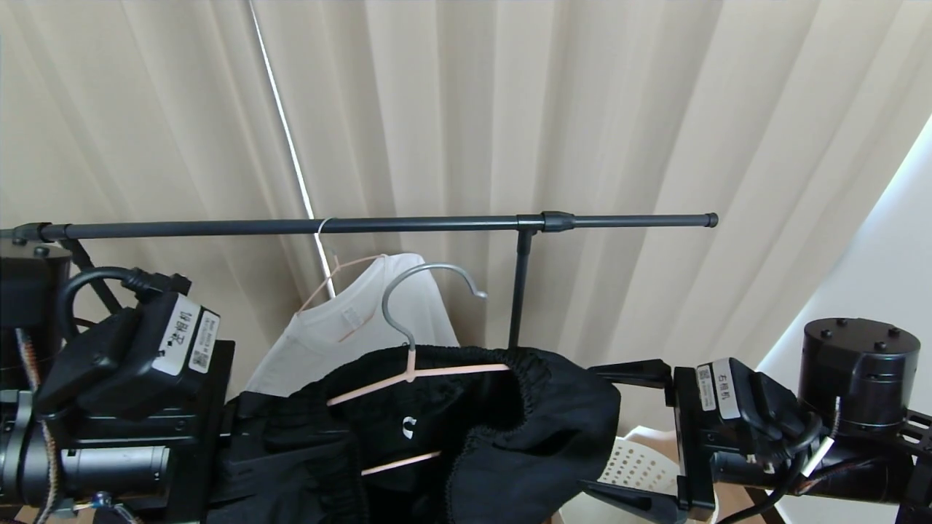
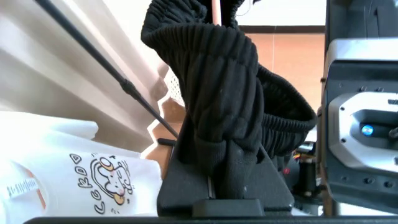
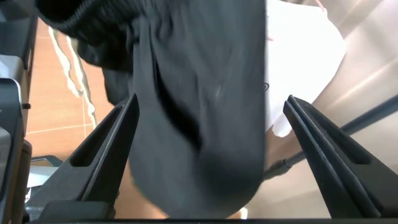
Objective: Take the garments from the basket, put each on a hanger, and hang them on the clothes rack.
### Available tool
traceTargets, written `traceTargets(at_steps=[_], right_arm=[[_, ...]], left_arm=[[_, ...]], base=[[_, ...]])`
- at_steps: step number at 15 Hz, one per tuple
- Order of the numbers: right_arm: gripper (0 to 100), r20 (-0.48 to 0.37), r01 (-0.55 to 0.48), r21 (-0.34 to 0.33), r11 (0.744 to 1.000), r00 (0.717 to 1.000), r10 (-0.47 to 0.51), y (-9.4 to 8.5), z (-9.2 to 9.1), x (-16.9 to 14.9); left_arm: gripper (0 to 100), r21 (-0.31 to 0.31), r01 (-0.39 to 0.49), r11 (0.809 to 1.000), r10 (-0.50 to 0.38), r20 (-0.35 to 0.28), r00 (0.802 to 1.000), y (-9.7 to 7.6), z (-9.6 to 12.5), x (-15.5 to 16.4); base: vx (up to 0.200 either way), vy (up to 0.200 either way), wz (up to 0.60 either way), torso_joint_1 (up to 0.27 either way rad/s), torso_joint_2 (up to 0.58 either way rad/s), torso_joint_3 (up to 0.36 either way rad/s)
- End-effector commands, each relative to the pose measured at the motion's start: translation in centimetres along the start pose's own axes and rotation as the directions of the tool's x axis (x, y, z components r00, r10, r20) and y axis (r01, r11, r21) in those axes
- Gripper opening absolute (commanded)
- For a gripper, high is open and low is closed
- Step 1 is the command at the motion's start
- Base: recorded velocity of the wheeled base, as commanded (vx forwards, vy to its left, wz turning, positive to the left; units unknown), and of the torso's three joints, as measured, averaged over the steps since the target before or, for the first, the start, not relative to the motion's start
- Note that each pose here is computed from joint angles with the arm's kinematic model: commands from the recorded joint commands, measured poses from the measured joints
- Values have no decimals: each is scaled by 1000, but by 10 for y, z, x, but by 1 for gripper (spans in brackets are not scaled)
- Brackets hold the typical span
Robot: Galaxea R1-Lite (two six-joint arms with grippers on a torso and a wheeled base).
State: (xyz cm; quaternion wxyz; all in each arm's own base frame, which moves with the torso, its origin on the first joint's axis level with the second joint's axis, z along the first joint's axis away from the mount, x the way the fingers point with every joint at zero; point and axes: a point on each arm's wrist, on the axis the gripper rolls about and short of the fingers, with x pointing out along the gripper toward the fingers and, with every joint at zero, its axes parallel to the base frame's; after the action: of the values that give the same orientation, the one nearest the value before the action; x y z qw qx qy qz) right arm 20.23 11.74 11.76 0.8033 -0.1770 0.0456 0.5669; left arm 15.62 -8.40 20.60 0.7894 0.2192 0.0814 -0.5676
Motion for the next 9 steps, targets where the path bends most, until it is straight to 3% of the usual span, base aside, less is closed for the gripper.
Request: traceTargets(at_steps=[1, 9], right_arm=[[100, -29, -4, 31, 1000, 1000, 5, -5, -10, 7], [100, -73, 25, 77, 997, 997, -19, -19, -27, 11]], left_arm=[[0, 11, -25, 1000, 25, 30, 999, -6, 5, -10], [0, -14, -69, 998, 70, 71, 995, -16, 12, -27]], base=[[0, 0, 0, 0, 0, 0], [0, 0, 0, 0, 0, 0]])
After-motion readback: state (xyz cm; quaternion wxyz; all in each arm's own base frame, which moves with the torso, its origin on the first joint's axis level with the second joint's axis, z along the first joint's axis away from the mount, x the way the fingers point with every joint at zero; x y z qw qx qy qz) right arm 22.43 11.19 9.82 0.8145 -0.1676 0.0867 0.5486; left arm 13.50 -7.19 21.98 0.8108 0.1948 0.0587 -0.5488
